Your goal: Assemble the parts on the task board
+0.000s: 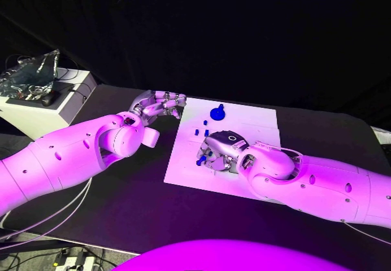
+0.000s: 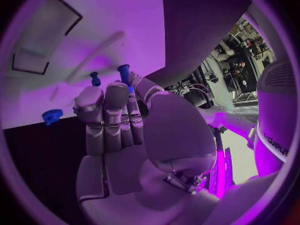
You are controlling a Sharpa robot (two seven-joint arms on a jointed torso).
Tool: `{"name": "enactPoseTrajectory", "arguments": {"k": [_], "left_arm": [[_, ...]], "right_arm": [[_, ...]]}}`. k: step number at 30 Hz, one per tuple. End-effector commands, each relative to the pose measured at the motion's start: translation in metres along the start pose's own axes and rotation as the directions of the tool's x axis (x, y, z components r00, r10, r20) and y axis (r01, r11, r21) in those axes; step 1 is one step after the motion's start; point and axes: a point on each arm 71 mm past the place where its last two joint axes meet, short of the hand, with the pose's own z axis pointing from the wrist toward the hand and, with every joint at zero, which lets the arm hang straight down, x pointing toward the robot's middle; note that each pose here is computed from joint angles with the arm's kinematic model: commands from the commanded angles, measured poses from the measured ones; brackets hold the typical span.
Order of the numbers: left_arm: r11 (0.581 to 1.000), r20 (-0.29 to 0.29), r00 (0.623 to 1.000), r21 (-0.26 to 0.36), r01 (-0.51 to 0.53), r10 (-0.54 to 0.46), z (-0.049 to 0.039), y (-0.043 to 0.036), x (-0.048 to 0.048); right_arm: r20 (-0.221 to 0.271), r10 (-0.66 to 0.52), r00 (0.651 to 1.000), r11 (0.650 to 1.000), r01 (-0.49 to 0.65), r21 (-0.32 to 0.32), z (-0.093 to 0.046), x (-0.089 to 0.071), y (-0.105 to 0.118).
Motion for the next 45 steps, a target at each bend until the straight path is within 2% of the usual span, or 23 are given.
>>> {"name": "enactPoseTrajectory", "arguments": {"k": [1, 16, 31, 45], "left_arm": [[1.000, -0.017, 1.000, 0.005, 0.002, -0.002, 0.0000, -0.0008, 0.0018], [1.000, -0.018, 1.000, 0.003, 0.002, -0.002, -0.0003, -0.0008, 0.0015], [1.000, -0.021, 1.000, -0.001, 0.002, -0.002, -0.0003, -0.0005, 0.0017], [1.000, -0.022, 1.000, -0.004, 0.002, -0.002, -0.0005, -0.0003, 0.0014]], "right_arm": [[-0.018, -0.015, 1.000, 1.000, 0.015, -0.004, -0.001, 0.001, 0.001], [-0.018, -0.018, 1.000, 1.000, 0.018, -0.002, -0.001, 0.001, 0.002], [-0.056, -0.040, 0.998, 0.999, 0.041, 0.018, 0.006, 0.008, 0.008], [-0.001, -0.026, 1.000, 1.000, 0.026, 0.002, 0.004, 0.006, 0.013]]}}
